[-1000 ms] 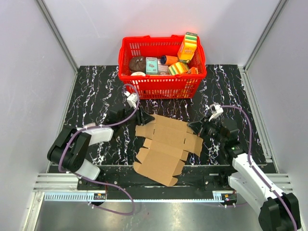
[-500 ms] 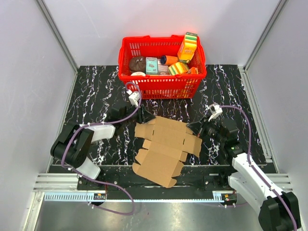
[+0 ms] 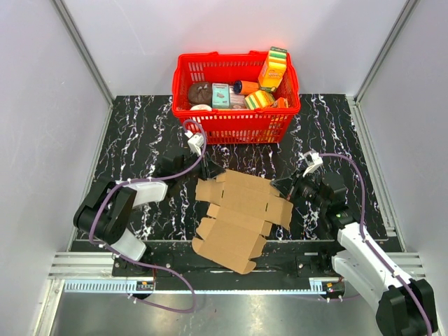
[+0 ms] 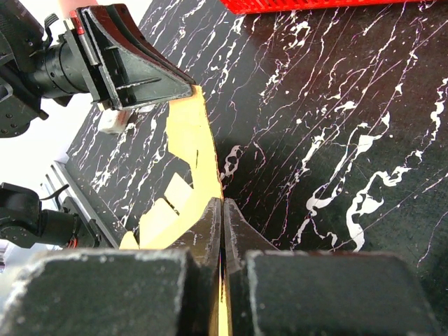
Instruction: Fold the paper box
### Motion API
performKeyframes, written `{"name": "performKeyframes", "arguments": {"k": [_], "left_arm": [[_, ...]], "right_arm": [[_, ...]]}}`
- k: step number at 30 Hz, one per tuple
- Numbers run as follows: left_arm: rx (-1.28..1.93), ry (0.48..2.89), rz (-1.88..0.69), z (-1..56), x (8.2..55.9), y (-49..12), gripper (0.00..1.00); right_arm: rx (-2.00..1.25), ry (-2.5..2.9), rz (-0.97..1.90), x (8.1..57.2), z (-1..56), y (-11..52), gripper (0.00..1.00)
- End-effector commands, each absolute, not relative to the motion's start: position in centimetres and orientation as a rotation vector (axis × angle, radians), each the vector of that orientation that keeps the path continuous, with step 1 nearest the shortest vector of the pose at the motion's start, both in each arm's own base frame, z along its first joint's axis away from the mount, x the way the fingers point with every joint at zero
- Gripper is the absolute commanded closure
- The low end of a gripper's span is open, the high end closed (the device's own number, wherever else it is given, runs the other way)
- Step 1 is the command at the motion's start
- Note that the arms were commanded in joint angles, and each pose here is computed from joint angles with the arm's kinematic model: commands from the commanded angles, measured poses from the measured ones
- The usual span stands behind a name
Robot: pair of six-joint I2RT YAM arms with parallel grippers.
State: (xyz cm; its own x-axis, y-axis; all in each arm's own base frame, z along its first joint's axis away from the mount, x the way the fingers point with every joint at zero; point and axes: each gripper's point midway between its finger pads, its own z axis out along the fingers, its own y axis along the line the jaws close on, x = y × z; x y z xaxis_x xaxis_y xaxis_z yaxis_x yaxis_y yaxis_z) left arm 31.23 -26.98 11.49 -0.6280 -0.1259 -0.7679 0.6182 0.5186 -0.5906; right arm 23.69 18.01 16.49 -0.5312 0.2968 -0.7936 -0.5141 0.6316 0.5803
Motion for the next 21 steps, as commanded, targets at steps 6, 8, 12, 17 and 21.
{"name": "performKeyframes", "arguments": {"k": [6, 8, 12, 17, 21], "left_arm": [[0.488, 1.867, -1.210, 13.6, 31.0, -28.2, 1.00], [0.505, 1.855, -1.199, 13.9, 30.6, -28.3, 1.00], [0.545, 1.871, -1.076, 13.6, 29.8, -28.0, 1.00], [0.620, 1.801, -0.944, 15.2, 28.3, -27.3, 1.00], [0.624, 1.738, -0.877, 16.1, 27.4, -26.1, 1.00]], "right_arm": [[-0.196, 1.822, 1.064, 23.6, 17.7, 18.5, 0.82], [-0.206, 1.819, 1.051, 23.7, 18.0, 18.4, 0.65], [-0.187, 1.883, 0.969, 24.2, 17.7, 17.6, 0.53], [-0.227, 1.980, 0.837, 25.9, 19.1, 16.8, 0.48], [-0.326, 2.007, 0.969, 25.4, 20.3, 18.8, 0.44]]}}
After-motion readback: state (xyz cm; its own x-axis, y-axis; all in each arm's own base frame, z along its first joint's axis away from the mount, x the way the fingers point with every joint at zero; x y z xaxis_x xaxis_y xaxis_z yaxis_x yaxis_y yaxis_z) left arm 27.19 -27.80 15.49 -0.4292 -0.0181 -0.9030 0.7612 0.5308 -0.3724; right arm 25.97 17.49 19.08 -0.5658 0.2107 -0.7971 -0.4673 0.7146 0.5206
